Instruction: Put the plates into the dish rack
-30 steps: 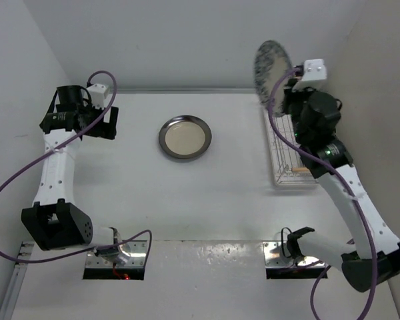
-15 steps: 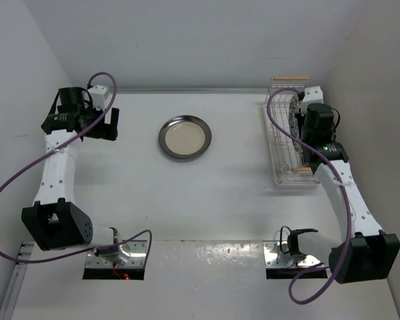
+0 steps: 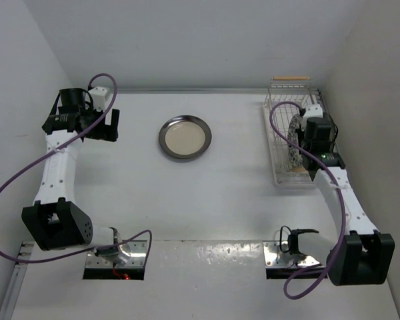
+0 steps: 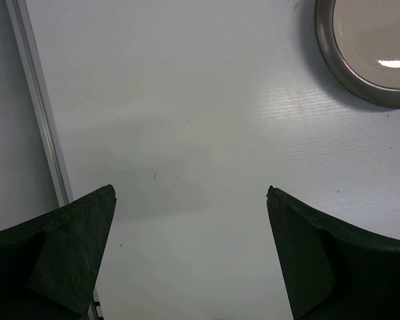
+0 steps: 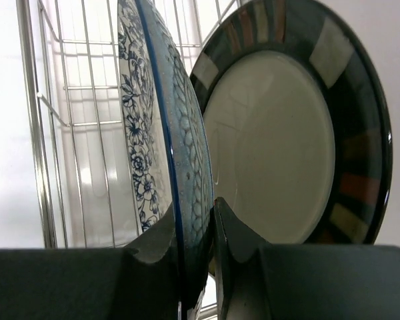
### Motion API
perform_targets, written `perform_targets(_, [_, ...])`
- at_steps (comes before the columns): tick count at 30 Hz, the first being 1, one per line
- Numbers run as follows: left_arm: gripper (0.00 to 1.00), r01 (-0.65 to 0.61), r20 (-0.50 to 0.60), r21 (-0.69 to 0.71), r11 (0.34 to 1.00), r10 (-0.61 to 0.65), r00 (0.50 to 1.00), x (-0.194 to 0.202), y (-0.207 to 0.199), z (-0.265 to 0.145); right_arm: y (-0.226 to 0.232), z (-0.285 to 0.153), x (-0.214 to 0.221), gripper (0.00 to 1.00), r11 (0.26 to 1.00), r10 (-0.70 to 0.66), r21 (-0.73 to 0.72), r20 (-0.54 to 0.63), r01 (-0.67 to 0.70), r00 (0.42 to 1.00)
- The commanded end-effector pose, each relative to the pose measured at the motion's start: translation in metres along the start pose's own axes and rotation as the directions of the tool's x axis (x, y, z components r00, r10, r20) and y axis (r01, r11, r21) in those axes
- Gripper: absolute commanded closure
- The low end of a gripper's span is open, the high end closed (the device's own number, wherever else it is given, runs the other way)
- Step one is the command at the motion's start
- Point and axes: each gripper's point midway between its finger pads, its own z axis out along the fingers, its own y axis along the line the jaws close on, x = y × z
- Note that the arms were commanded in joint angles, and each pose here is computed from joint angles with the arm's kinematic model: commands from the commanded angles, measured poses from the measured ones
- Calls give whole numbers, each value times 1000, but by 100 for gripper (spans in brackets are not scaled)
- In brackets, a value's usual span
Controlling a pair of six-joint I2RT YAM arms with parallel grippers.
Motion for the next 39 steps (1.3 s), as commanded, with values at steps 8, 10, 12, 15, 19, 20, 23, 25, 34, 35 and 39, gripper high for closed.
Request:
perform_targets(8, [0, 18, 32, -22, 1000, -17, 999, -6, 4, -5, -19, -8, -30, 59, 996, 81, 37, 145, -87, 986])
perform_targets(10, [0, 18, 32, -22, 1000, -17, 999, -6, 4, -5, -25, -9, -32, 47, 994, 90, 49, 148, -98, 985])
perform_targets(12, [0, 18, 32, -22, 1000, -17, 999, -6, 4, -5, -27, -12, -41, 43, 994, 93, 39, 174, -101, 980])
perform_targets(15, [0, 18, 32, -22, 1000, -17, 999, -6, 4, -5, -30, -22, -73, 37, 996, 79, 9, 254, -84, 964])
perform_targets(19, [0, 18, 32, -22, 1000, -17, 999, -6, 4, -5, -35, -52, -144, 27, 996, 89, -41, 374, -80, 923])
perform_targets(20, [0, 18, 32, -22, 1000, -17, 999, -6, 4, -5, -34, -58, -155, 25, 994, 112, -55, 394, -98, 912])
perform_targets(23, [0, 28, 9, -22, 999, -28, 1000, 3, 6, -1, 15, -70, -186, 18, 945, 298, -259, 423, -201, 856])
perform_targets(25, [0, 47, -8, -26, 999, -47, 999, 11, 8, 2, 68, -70, -190, 18, 883, 380, -419, 376, -210, 845])
perform_targets(34, [0, 62, -80, -149, 987, -74, 994, 49, 33, -1, 294, 3, -144, 20, 645, 456, -643, -111, -414, 883])
perform_targets(35, [0, 70, -102, -149, 986, -85, 991, 59, 33, 2, 311, 1, -146, 21, 619, 469, -663, -118, -421, 875])
perform_targets(39, [0, 89, -112, -156, 984, -108, 988, 70, 36, 0, 360, 31, -128, 21, 611, 476, -610, -228, -505, 850])
